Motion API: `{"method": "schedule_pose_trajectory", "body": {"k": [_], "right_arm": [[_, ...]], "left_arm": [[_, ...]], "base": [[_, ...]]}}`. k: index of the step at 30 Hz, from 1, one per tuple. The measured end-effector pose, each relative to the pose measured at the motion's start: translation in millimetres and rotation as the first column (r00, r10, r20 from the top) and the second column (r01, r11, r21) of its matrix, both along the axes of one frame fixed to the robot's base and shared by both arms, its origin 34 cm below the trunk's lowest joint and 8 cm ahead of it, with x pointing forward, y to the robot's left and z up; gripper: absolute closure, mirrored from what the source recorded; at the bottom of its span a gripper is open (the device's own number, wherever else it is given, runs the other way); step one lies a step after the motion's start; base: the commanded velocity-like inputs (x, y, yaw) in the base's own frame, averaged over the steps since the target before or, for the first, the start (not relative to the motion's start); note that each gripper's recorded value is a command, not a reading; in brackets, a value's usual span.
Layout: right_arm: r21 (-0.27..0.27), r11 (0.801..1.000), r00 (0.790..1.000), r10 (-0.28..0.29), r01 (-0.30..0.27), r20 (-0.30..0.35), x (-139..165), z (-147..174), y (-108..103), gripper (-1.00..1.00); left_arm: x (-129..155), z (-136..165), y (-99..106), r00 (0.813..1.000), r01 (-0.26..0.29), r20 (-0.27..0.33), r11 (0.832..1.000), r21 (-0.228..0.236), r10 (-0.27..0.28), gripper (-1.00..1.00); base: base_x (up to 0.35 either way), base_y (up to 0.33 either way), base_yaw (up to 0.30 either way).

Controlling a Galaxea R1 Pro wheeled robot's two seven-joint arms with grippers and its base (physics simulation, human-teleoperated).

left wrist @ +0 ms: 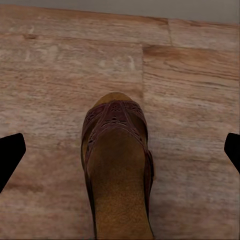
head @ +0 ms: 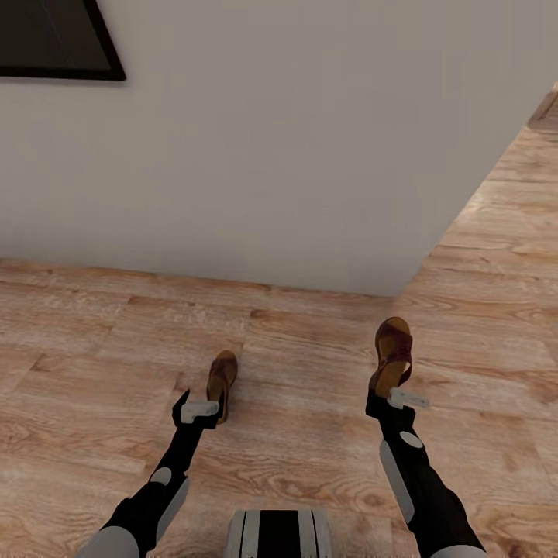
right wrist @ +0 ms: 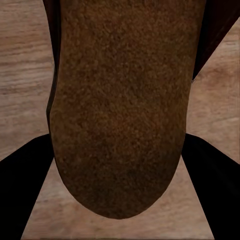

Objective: Pick up the two gym shoes and the two sandals from the corridor floor and place them onto the hallstand (shoe rack) in the corridor, making sure they are on the rack and not on the floor. Arrange them so the two gym shoes are next to each other and the two sandals are next to each other.

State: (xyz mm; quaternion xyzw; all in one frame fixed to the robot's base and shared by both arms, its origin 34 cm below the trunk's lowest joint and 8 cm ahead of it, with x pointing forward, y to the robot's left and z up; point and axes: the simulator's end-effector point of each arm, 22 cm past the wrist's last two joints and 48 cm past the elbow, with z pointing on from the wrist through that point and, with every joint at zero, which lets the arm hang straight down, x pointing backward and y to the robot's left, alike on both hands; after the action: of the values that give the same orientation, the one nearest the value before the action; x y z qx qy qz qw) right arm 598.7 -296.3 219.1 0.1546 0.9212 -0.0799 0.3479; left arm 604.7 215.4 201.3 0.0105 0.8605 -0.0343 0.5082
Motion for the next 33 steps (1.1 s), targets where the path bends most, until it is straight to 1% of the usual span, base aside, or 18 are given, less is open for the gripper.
{"method": "schedule_pose_trajectory", "body": {"k": [16, 33], "right_arm": [[0.0, 1.0, 0.996, 0.0, 0.0, -0.09, -28, -47, 0, 1.0], [0.0, 1.0, 0.982, 0.0, 0.0, -0.187, -62, -95, 0, 1.0]], "left_arm": [[-26, -46, -2, 0.997, 0.0, -0.083, 1.0, -0.003, 0.0, -1.0], [-62, -94, -1, 0.984, -0.001, -0.179, 1.0, -0.003, 0.0, -1.0]], "base": [[0.0, 0.0, 0.0], [0.0, 0.0, 0.0]]}}
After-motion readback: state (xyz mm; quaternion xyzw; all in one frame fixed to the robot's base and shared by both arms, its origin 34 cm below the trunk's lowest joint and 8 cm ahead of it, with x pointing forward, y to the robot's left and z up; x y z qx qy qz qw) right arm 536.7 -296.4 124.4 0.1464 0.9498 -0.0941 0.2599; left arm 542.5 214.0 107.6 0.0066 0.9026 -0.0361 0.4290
